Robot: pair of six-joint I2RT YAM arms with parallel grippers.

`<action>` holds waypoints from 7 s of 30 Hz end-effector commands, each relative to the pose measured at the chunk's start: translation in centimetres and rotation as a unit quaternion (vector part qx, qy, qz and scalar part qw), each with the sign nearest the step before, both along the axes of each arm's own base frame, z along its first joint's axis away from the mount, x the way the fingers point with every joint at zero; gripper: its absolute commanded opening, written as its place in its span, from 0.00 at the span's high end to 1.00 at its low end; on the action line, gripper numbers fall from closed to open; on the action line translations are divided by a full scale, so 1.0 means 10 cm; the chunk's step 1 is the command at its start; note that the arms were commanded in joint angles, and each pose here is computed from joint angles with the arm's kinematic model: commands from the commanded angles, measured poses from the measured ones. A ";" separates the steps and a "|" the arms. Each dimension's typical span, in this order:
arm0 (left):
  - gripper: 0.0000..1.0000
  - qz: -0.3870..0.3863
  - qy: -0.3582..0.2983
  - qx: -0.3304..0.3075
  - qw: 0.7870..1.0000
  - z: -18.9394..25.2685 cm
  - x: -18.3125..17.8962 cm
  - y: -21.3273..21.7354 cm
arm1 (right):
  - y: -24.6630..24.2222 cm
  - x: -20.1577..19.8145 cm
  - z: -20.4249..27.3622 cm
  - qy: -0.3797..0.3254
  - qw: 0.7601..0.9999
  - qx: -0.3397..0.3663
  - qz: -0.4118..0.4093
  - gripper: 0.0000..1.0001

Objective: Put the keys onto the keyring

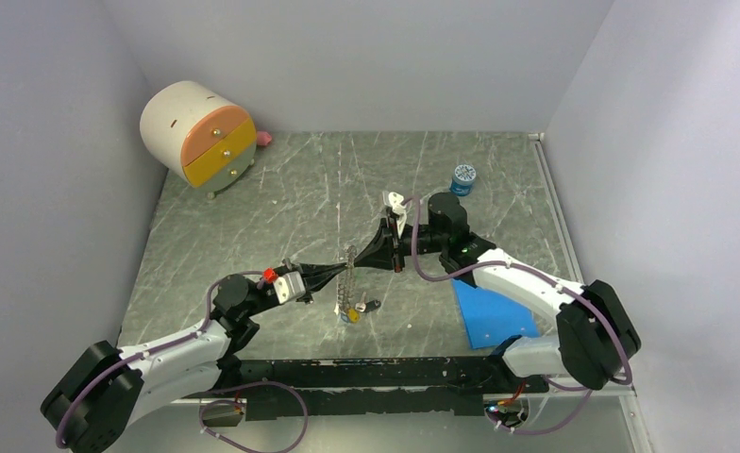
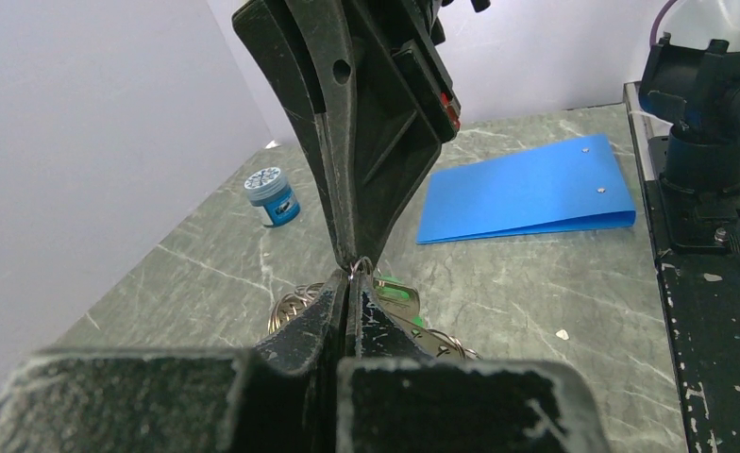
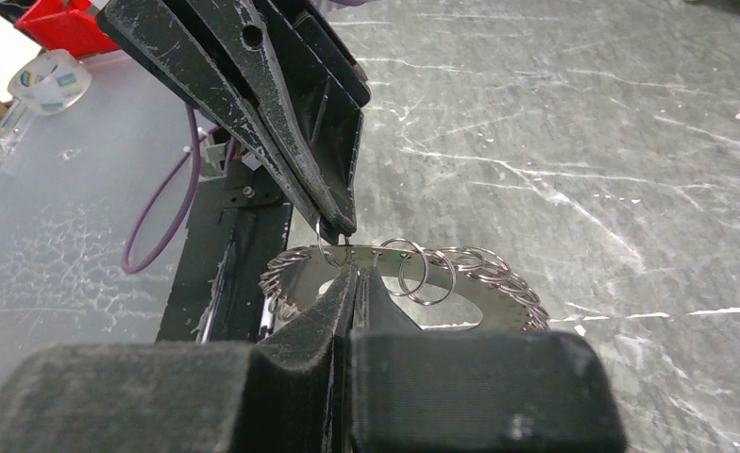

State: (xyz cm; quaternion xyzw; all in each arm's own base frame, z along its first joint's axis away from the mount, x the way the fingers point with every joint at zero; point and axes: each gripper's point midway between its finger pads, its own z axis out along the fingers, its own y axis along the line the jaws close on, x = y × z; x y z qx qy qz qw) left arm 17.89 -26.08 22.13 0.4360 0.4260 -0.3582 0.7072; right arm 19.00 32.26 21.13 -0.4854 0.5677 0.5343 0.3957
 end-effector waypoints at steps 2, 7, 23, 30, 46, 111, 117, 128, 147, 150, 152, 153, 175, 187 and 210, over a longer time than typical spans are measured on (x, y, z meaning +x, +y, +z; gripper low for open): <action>0.97 0.004 -0.066 -0.063 0.996 0.49 -0.03 0.04 | 0.02 0.04 -0.08 0.011 1.000 0.003 0.006 1.00; 0.97 0.004 -0.064 -0.067 0.996 0.50 -0.03 0.05 | 0.04 0.03 -0.14 0.025 1.000 0.002 0.016 1.00; 0.97 0.020 -0.047 -0.050 0.997 0.40 0.05 0.05 | -0.10 -0.03 0.13 -0.049 0.998 0.022 -0.018 0.31; 0.97 0.015 -0.043 -0.051 0.998 0.39 0.05 0.03 | -0.08 -0.13 0.39 -0.055 0.997 0.057 0.004 0.48; 0.97 0.011 -0.044 -0.053 0.998 0.41 0.02 0.03 | 0.11 -0.14 0.33 -0.021 0.997 0.062 0.040 0.52; 0.60 -0.051 0.126 0.206 0.969 -0.34 0.17 -0.27 | 0.01 0.07 -0.10 -0.056 0.973 -0.220 -0.049 1.00; 0.69 -0.058 0.126 0.191 0.972 -0.32 0.18 -0.32 | 0.02 0.04 -0.09 -0.055 0.974 -0.213 -0.045 1.00; 0.98 -0.079 0.133 0.206 0.966 -0.39 0.15 -0.36 | 0.01 0.05 -0.11 -0.058 0.974 -0.213 -0.048 1.00; 0.97 -0.067 0.119 0.089 0.987 -0.04 0.08 -0.29 | -0.31 0.13 0.23 -0.015 0.997 -0.036 -0.065 0.46; 0.97 -0.076 0.100 0.062 0.990 0.07 0.05 -0.26 | -0.35 0.07 0.26 -0.017 0.999 -0.015 -0.047 0.46; 0.97 -0.080 0.090 0.045 0.992 0.12 0.03 -0.22 | -0.35 0.01 0.30 -0.024 0.999 -0.001 -0.027 0.45; 0.97 -0.083 0.082 0.035 0.993 0.15 0.02 -0.19 | -0.36 -0.02 0.32 -0.029 0.999 0.006 -0.019 0.44; 0.97 -0.146 0.033 -0.033 0.988 0.42 -0.18 -0.06 | -0.13 -0.33 0.76 -0.071 0.991 0.082 0.080 0.51; 0.97 -0.132 0.037 -0.041 0.990 0.47 -0.13 -0.05 | 0.03 -0.36 0.51 -0.056 0.994 0.045 0.086 0.61; 0.97 -0.129 0.042 -0.057 0.989 0.52 -0.07 -0.05 | -0.02 -0.14 0.30 -0.074 0.996 0.026 -0.037 0.92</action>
